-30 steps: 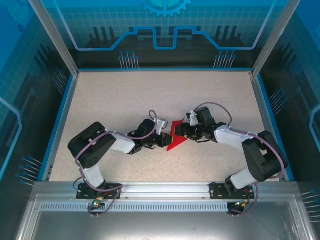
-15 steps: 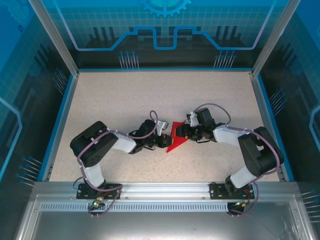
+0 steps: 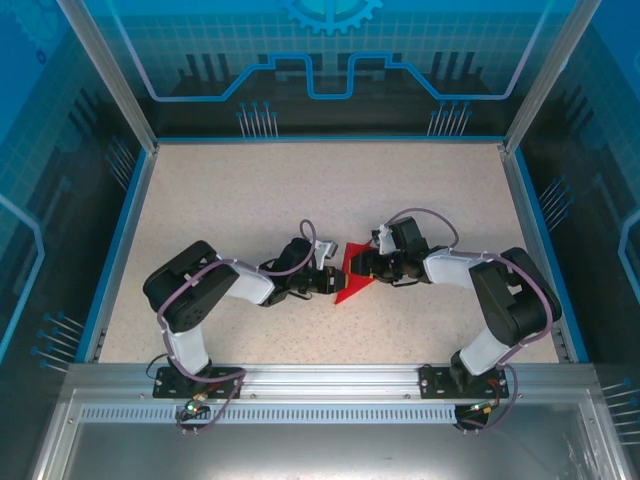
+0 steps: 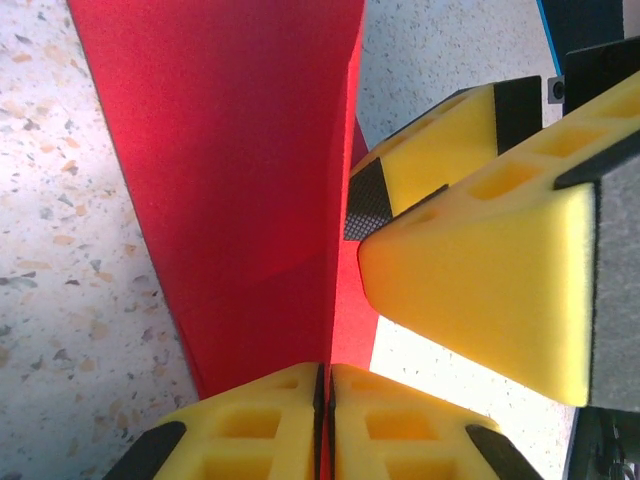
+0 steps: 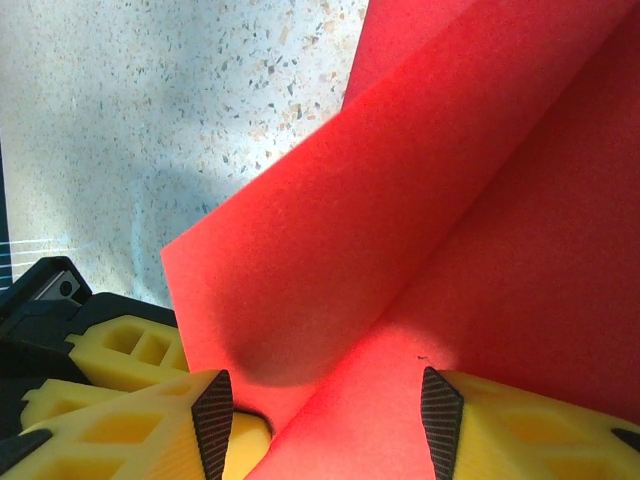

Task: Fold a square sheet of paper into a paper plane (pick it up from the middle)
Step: Fourth fold the wing at the center of the table.

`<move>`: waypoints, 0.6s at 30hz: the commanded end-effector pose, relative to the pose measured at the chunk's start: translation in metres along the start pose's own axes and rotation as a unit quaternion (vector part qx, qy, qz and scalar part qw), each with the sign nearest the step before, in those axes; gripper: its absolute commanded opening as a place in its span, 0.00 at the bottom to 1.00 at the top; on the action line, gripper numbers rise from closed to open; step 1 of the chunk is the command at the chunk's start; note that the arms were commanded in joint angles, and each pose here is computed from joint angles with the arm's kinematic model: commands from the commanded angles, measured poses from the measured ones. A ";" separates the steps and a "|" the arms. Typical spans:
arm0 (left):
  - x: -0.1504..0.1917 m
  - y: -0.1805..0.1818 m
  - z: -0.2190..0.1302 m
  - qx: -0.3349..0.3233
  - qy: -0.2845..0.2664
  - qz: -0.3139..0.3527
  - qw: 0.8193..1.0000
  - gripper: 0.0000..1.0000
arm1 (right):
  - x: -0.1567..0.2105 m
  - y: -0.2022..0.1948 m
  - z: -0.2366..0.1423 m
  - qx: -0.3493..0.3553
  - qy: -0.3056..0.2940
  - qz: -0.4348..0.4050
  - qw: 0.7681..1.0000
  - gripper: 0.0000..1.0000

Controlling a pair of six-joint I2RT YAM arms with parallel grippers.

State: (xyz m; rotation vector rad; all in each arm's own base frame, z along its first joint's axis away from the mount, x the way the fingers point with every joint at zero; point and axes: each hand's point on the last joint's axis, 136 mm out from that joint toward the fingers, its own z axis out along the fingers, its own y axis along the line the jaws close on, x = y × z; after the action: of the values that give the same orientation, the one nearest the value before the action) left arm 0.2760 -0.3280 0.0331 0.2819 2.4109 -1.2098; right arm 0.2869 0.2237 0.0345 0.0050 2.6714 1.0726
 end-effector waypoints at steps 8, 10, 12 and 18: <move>0.003 -0.005 0.005 0.013 0.017 -0.016 1.000 0.21 | -0.002 -0.014 0.003 0.026 0.005 0.018 0.999 0.56; 0.001 -0.006 0.003 0.014 0.015 -0.016 1.000 0.22 | 0.000 -0.020 0.003 0.047 0.008 0.025 0.999 0.56; 0.003 -0.006 0.002 0.014 0.018 -0.016 1.000 0.22 | 0.001 -0.025 0.002 0.060 0.012 0.031 0.998 0.55; 0.002 -0.005 0.000 0.015 0.016 -0.019 1.000 0.23 | 0.009 -0.033 0.003 0.106 0.027 0.038 0.993 0.56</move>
State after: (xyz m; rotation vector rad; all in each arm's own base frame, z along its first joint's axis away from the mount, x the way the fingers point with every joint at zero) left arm 0.2729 -0.3292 0.0295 0.2606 2.4436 -1.2332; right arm 0.2926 0.2133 0.0260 0.0717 2.7392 0.9411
